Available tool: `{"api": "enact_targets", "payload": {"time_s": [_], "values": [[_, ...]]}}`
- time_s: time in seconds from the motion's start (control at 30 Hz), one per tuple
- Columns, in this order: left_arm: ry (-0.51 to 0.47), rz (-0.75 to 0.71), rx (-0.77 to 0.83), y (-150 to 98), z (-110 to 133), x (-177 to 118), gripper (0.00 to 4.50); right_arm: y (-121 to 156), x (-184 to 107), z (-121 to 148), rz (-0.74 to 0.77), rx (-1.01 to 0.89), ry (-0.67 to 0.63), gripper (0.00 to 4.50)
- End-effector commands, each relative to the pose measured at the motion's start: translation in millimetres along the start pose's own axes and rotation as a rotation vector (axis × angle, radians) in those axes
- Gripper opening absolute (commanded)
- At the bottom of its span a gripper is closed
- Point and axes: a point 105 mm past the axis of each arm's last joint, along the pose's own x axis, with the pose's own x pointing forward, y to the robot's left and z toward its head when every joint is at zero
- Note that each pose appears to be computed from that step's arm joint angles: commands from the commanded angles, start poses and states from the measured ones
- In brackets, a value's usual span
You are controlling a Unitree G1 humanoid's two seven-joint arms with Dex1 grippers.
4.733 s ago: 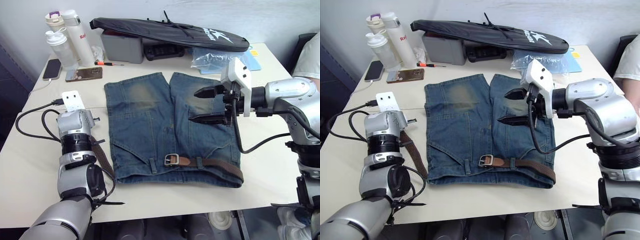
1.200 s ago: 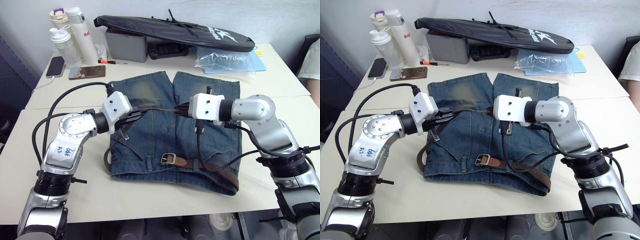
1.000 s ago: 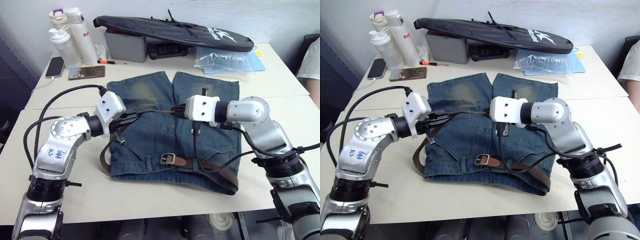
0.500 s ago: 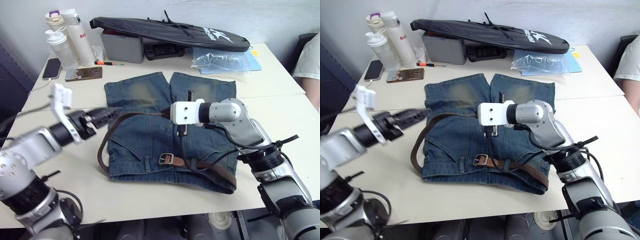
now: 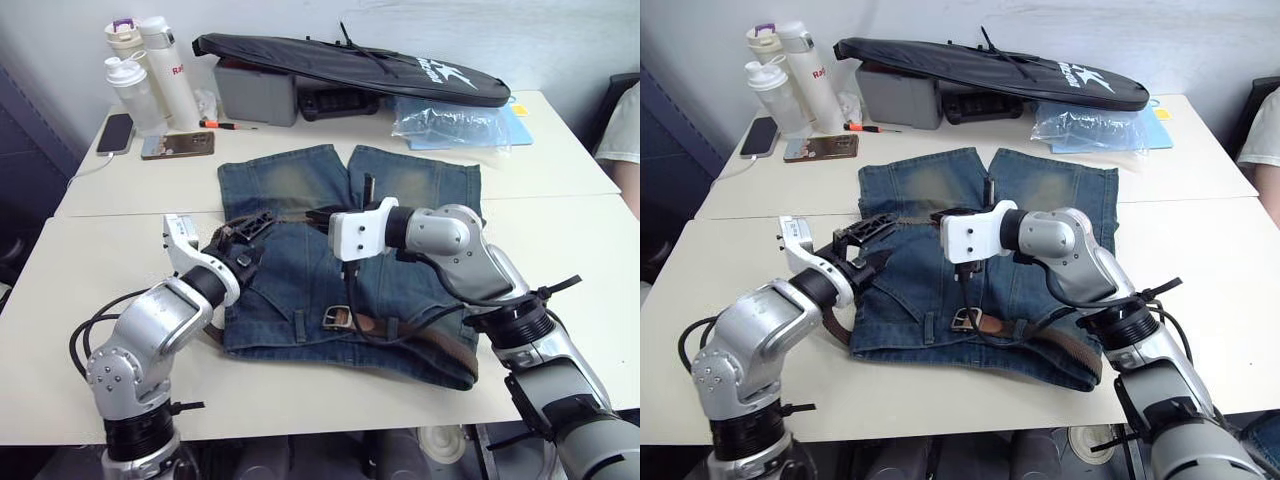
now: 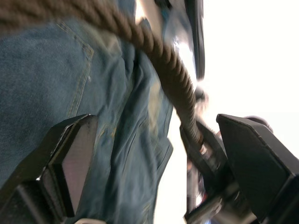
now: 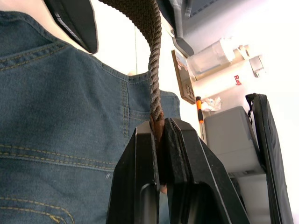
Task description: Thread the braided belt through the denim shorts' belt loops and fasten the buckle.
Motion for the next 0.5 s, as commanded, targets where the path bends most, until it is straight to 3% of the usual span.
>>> {"api": "enact_targets", "payload": {"time_s": [0.03, 0.27, 0.37, 0.5], "values": [[0.007, -0.021, -0.068, -13.1, -7.2, 1.4, 4.48, -9.4, -6.2, 14.3, -0.054, -0.054, -0.037, 0.00], [0.007, 0.005, -0.130, -16.7, -6.7, 6.5, 4.48, -5.3, -9.1, 13.5, -0.053, -0.063, -0.026, 0.00], [0.000, 0.011, -0.152, -17.1, -4.9, 7.4, 3.67, -3.1, -9.9, 13.0, -0.046, -0.066, -0.021, 0.00], [0.000, 0.012, -0.182, -17.1, -4.7, 9.2, 2.07, -1.7, -11.1, 13.6, -0.046, -0.069, -0.025, 0.00]]}}
